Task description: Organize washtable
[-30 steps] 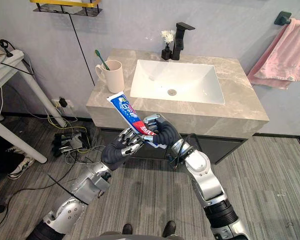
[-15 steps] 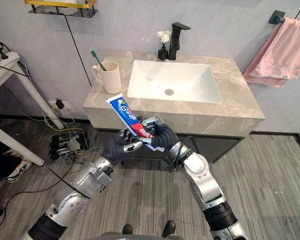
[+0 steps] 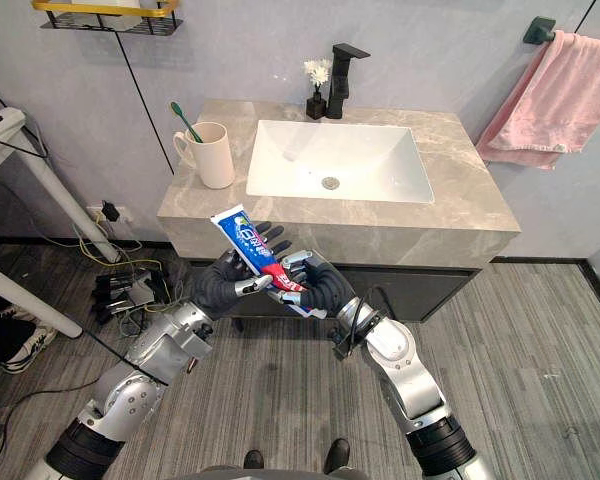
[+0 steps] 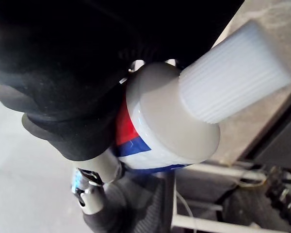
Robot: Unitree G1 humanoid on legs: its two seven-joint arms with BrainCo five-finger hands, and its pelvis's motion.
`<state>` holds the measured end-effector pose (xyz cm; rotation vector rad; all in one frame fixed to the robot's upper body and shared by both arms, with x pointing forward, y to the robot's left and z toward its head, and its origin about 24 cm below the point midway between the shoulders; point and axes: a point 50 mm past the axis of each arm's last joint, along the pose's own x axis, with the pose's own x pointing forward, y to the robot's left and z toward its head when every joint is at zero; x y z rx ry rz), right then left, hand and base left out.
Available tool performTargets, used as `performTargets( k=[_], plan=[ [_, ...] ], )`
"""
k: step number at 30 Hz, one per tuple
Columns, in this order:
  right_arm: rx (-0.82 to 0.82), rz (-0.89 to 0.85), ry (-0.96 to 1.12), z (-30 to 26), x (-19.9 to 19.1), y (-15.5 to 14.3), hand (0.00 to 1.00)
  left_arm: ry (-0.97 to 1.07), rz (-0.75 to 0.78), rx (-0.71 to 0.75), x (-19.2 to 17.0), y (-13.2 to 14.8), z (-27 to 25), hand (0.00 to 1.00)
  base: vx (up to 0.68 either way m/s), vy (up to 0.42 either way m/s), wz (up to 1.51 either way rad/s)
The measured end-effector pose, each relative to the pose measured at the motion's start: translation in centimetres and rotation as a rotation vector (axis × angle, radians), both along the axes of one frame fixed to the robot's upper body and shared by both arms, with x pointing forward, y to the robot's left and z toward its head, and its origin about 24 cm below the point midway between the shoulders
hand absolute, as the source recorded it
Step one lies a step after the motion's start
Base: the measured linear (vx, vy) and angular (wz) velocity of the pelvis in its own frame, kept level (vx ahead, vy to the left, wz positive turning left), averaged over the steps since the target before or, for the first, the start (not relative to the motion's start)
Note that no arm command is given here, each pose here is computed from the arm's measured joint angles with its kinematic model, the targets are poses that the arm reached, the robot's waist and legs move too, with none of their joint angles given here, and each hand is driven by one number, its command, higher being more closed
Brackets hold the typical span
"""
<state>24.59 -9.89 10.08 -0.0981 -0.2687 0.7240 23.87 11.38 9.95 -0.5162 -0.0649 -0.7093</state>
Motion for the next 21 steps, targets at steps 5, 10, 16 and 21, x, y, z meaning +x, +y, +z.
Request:
performTargets(
  k=[5,10,16,21],
  plan=[
    [0.001,-0.001,0.010,-0.3,-0.2,0.0,1.00,0.001,0.001,0.009,0.0,0.2,0.0,0.00,0.00,0.022,-0.05],
    [-0.001,-0.003,0.016,-0.4,-0.2,-0.1,1.00,0.000,0.007,0.015,0.4,0.3,0.0,0.00,0.00,0.005,-0.01],
    [-0.009,-0.006,0.026,-0.7,-0.2,-0.1,1.00,0.007,0.018,0.018,0.6,0.5,-0.2,0.00,0.00,0.003,-0.01],
    [-0.030,-0.015,0.035,-1.2,-0.3,-0.1,1.00,0.036,0.026,-0.004,0.7,0.3,-0.8,0.00,0.00,0.000,0.00]
  ],
)
